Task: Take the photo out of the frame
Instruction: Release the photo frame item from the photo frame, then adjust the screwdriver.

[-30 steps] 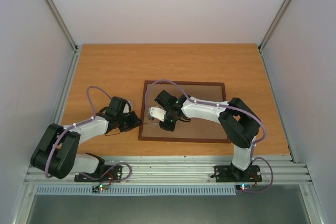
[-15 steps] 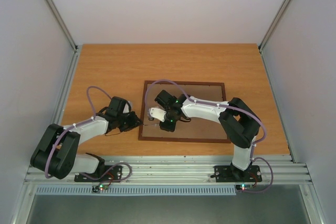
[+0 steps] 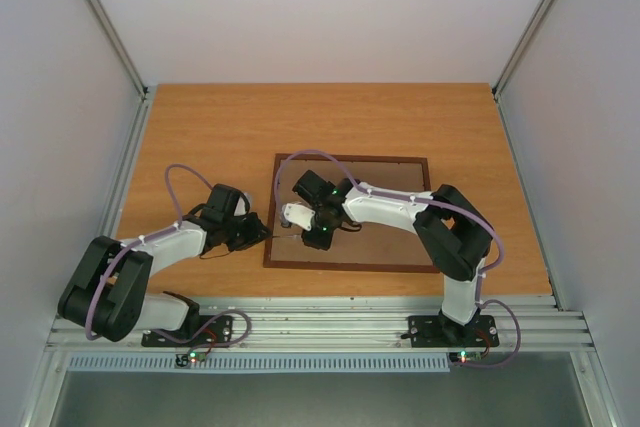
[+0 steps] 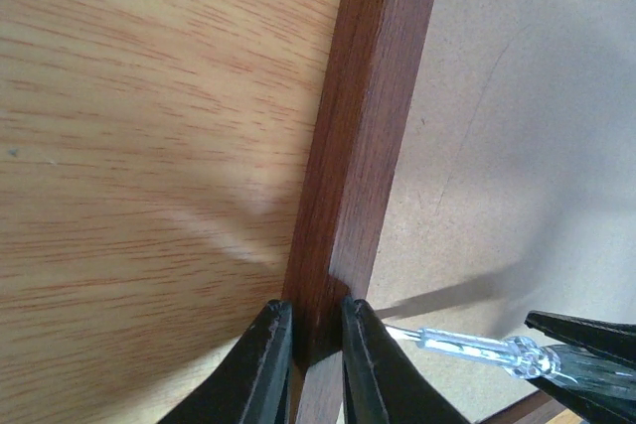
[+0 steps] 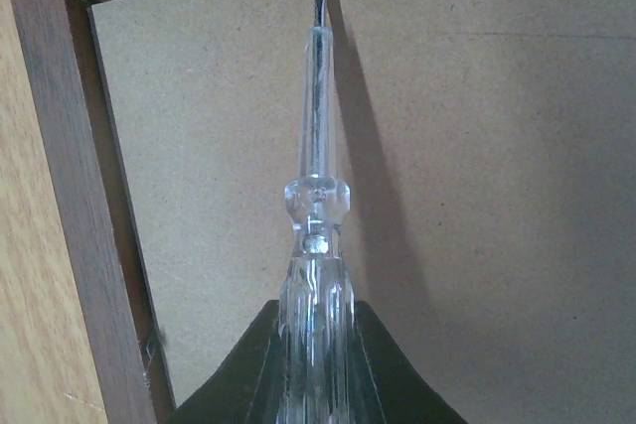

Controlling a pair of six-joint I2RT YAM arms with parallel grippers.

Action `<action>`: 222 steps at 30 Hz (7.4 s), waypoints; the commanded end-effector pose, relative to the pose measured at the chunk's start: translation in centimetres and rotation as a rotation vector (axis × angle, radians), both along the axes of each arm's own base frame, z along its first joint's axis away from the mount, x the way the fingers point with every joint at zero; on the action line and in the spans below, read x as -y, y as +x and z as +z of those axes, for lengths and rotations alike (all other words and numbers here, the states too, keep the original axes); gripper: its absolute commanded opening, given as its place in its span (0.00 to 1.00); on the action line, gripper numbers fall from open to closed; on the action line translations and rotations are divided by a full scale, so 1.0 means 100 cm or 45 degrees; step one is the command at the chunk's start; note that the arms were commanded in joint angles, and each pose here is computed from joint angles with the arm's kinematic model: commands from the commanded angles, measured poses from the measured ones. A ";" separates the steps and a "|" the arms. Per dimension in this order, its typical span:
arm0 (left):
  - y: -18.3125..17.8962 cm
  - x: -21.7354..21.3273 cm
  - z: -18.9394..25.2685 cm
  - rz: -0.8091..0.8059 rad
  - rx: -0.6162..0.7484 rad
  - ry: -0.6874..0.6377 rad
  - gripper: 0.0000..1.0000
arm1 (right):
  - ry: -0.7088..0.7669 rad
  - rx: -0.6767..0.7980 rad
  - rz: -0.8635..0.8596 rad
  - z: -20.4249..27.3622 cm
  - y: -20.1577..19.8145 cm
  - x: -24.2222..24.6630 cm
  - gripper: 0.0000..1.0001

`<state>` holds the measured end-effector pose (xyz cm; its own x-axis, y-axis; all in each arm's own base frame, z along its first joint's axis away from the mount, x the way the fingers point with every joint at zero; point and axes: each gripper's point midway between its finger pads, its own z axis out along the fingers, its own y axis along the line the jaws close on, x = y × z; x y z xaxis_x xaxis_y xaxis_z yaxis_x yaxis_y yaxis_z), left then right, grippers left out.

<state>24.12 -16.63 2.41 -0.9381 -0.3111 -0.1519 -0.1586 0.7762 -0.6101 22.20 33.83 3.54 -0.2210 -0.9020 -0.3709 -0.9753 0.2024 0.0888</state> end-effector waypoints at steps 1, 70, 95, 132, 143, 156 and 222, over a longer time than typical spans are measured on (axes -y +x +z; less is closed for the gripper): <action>0.002 0.005 0.006 -0.026 0.048 -0.039 0.15 | 0.032 -0.029 -0.003 0.002 0.000 -0.012 0.01; -0.008 -0.002 0.031 -0.160 0.143 0.564 0.59 | 0.333 0.070 -0.358 0.082 0.013 0.017 0.01; -0.021 0.017 0.001 -0.309 0.080 0.881 0.41 | 0.402 0.078 -0.443 0.080 0.022 0.031 0.01; -0.017 0.024 -0.002 -0.297 0.098 0.841 0.32 | 0.413 0.034 -0.438 0.080 0.017 0.029 0.01; -0.022 0.018 0.004 -0.286 0.109 0.830 0.14 | 0.416 0.032 -0.430 0.081 0.017 0.028 0.01; -0.026 0.015 0.027 -0.228 0.155 0.594 0.55 | 0.466 0.053 -0.415 0.092 0.022 0.021 0.01; 0.023 0.018 0.170 0.457 0.611 -0.830 0.01 | 0.813 0.111 -0.249 0.146 -0.003 -0.034 0.26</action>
